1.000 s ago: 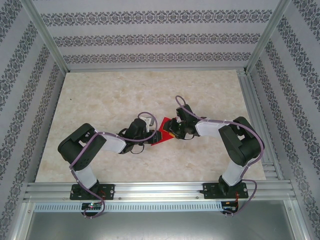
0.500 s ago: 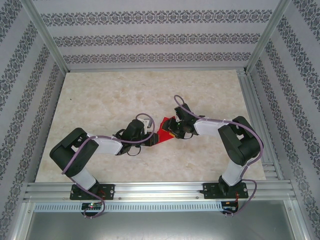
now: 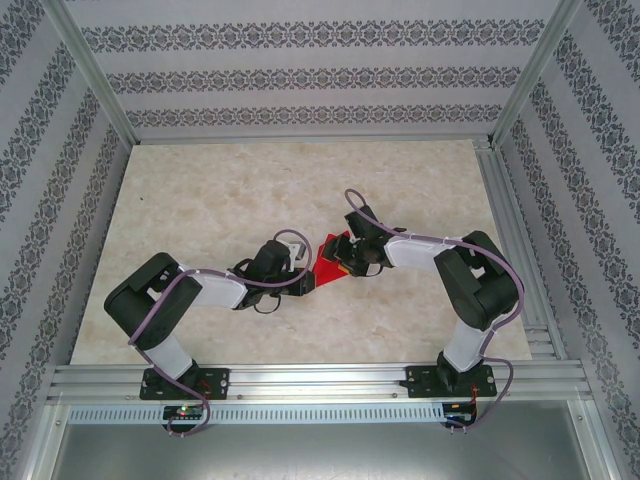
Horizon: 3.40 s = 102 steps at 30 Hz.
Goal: Fold a paper plane with a square sheet of paper (pick it up from the middle)
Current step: Fourth fold the wing at the center of the table.
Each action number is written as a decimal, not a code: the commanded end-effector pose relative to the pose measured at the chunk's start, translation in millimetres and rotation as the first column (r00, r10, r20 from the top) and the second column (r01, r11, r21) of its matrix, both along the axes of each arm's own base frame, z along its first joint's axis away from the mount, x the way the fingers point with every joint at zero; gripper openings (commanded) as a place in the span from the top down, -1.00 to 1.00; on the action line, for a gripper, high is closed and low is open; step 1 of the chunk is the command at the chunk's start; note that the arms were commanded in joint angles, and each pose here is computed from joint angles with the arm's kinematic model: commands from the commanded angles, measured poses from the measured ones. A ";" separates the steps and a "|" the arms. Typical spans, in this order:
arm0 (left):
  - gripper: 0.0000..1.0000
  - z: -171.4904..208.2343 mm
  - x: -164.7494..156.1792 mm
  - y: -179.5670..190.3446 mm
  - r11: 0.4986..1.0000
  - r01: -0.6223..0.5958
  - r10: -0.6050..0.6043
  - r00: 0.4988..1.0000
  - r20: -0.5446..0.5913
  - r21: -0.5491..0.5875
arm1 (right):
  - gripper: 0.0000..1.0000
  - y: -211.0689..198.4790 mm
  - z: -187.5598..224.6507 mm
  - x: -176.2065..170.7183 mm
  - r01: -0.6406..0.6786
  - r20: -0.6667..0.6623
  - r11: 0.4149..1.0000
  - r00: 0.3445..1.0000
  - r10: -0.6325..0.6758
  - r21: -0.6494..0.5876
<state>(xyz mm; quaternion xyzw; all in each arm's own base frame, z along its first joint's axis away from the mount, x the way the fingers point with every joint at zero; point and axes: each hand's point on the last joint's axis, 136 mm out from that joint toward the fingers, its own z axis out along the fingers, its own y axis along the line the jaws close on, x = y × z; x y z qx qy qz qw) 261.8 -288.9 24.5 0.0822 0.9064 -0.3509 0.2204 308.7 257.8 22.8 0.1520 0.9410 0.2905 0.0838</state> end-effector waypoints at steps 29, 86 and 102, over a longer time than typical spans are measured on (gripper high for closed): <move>0.47 63.9 10.5 -25.0 0.963 0.061 -0.056 0.998 0.027 -0.263 | -0.04 -51.6 -61.7 -30.6 0.104 -0.157 0.948 0.975 -0.157 -0.302; 0.83 -2.5 27.1 -9.3 0.999 -0.040 0.042 0.994 -0.098 0.018 | 0.02 -64.8 -83.4 -42.8 0.078 -0.207 0.923 0.964 -0.166 -0.377; 0.60 29.9 22.5 -18.2 0.995 -0.014 0.010 0.999 -0.038 -0.100 | 0.02 -67.1 -102.0 -51.9 0.081 -0.264 0.920 0.945 -0.193 -0.385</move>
